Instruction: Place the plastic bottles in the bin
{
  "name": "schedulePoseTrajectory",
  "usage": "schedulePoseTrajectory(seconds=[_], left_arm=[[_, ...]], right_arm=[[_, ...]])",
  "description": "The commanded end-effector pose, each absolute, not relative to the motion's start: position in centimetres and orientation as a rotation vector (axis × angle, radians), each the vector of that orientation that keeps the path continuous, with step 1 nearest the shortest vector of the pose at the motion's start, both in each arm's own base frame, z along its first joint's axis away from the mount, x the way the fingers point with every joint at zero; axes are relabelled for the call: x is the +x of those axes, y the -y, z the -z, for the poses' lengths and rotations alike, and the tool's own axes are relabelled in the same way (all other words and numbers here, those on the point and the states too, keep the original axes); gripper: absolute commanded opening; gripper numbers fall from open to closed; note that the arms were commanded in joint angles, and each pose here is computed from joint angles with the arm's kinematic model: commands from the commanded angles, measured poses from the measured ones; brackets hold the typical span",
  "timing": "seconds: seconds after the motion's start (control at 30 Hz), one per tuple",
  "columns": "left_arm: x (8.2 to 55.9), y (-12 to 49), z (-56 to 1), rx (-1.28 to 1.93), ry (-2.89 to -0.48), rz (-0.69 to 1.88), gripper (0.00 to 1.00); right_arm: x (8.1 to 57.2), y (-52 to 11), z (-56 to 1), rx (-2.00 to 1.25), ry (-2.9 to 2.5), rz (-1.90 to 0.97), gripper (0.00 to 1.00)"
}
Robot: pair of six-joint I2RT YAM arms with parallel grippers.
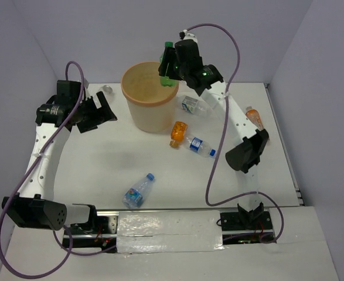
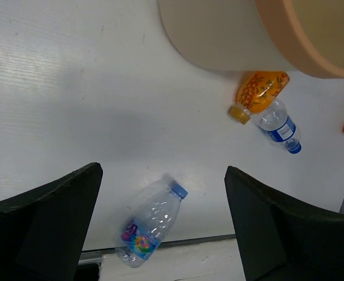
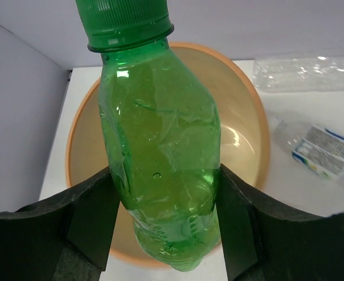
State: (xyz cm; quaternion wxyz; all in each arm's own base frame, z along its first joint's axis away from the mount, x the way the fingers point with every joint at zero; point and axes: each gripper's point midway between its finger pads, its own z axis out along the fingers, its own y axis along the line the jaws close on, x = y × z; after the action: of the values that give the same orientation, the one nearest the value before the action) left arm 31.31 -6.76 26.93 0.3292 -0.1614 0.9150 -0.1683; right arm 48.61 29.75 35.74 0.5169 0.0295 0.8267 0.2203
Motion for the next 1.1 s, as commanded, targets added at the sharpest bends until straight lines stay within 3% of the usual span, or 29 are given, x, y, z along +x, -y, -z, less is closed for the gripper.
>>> schedulePoseTrajectory(seconds=[0.0, 0.07, 0.1, 0.2, 0.43, 0.57, 0.7, 1.07], left_arm=[[31.7, 7.5, -28.1, -0.426, -2.340, 0.530, 1.00], [32.5, 6.5, -27.6, -0.458, -2.334, 0.507, 0.99], [33.3, 5.8, -27.1, -0.493, -2.347, 0.483, 0.99], [35.2, 3.7, -26.8, -0.555, -2.343, 0.408, 0.99], [40.9, 0.4, -26.1, -0.568, -2.361, 0.218, 1.00], [44.6, -2.6, -25.5, -0.529, -2.340, 0.017, 0.99], [48.0, -5.0, -22.2, -0.492, -2.365, -0.150, 1.00], [56.9, -6.0, -18.8, -0.263, -2.279, -0.196, 0.99]], right_arm=[[50.6, -32.3, -39.1, 0.081, -1.843, -0.650, 0.67], [51.2, -33.1, -38.2, 0.072, -1.850, -0.670, 0.77], [51.2, -33.5, -37.8, 0.067, -1.856, -0.681, 0.87], [51.0, -33.5, -38.3, 0.068, -1.848, -0.689, 0.99], [48.6, -31.3, -43.6, 0.049, -1.770, -0.692, 1.00], [43.9, -26.6, -48.2, 0.055, -1.708, -0.619, 1.00], [40.5, -23.2, -46.4, 0.054, -1.767, -0.516, 1.00], [35.5, -18.6, -44.5, 0.012, -1.882, -0.375, 1.00]])
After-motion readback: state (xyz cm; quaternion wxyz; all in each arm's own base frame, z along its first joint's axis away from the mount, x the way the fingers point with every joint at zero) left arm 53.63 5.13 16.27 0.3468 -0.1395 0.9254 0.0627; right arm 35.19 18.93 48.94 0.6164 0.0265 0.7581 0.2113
